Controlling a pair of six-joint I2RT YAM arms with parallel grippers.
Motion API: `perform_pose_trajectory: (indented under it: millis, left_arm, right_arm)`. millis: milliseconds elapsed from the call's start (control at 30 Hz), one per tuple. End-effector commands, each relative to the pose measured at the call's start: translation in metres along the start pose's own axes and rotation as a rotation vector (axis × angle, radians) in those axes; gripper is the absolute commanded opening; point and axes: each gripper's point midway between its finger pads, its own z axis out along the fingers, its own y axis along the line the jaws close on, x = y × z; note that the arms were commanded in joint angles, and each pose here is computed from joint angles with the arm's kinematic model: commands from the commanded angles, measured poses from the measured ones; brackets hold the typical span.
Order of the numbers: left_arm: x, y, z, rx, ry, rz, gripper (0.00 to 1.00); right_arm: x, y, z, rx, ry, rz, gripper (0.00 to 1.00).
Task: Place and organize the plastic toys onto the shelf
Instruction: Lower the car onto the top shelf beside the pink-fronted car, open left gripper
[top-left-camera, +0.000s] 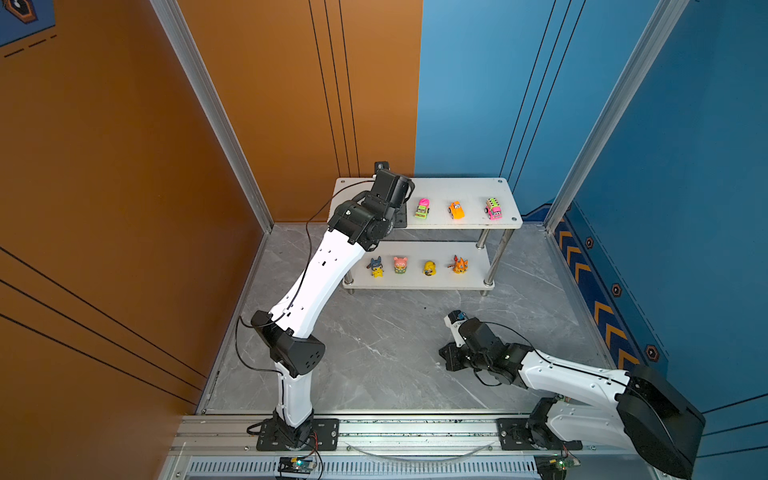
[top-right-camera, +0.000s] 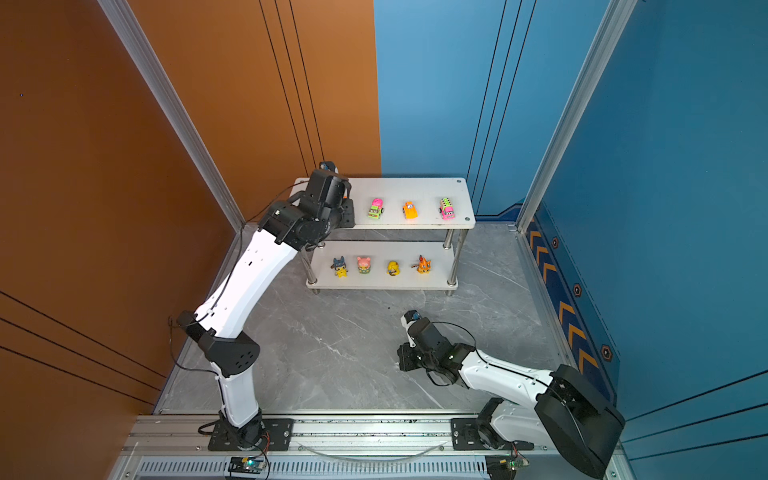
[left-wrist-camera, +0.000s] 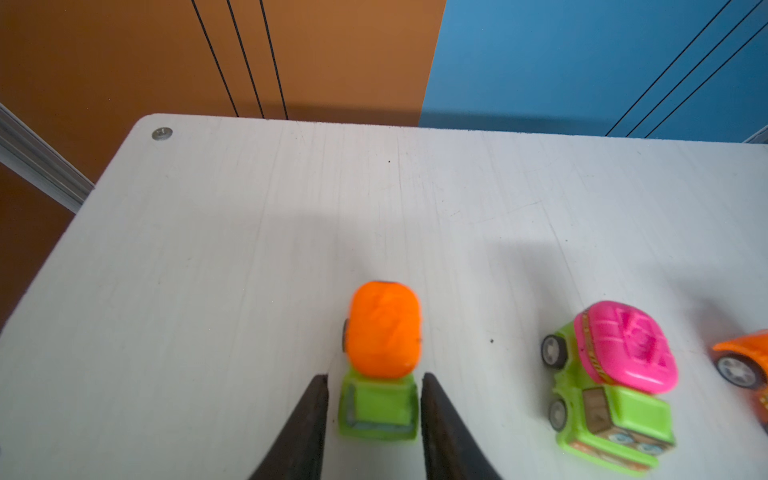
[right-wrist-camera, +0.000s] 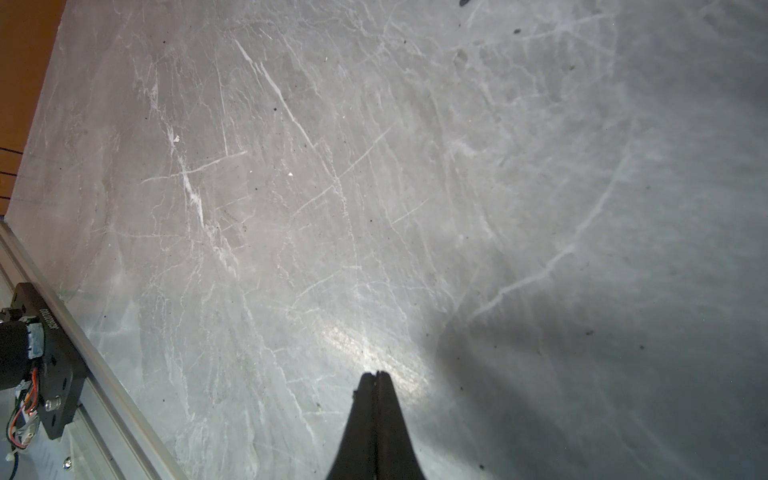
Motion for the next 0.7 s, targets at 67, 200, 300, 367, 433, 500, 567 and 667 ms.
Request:
perform_pose_trajectory:
  millis: [67, 200, 300, 367, 433, 500, 567, 667]
  left_arm:
    - [0.0, 0.009, -0.004, -0.024, 0.001, -0.009, 0.4]
    - [-0.005, 0.005, -0.01, -0.013, -0.016, -0.011, 0.43]
    - [-0.008, 0.002, -0.016, 0.0, -0.027, -0.011, 0.43]
    - [-0.01, 0.0, -0.019, 0.008, -0.033, -0.007, 0.43]
    - [-0.012, -0.001, -0.021, 0.009, -0.042, -0.005, 0.43]
    - [-0.014, 0.001, -0.02, 0.002, -0.044, -0.002, 0.44]
    - [-0.014, 0.004, -0.016, -0.011, -0.043, 0.0, 0.44]
    - [-0.013, 0.007, -0.007, -0.026, -0.035, 0.008, 0.45]
  right_arm:
    - [0.001, -0.003, -0.004, 0.008, -0.012, 0.01, 0.0]
    - [0.001, -0.003, -0.006, 0.011, -0.013, 0.01, 0.0]
    - [0.0, -0.003, -0.007, 0.013, -0.012, 0.01, 0.0]
    - [-0.001, -0.002, -0.008, 0.011, -0.014, 0.009, 0.0]
    - [-0.001, -0.001, -0.009, 0.008, -0.017, 0.01, 0.0]
    - [-0.002, -0.001, -0.011, 0.011, -0.022, 0.011, 0.0]
    - [-0.003, -0.002, -0.013, 0.015, -0.031, 0.012, 0.0]
    - [-0.003, -0.003, -0.015, 0.021, -0.037, 0.011, 0.0]
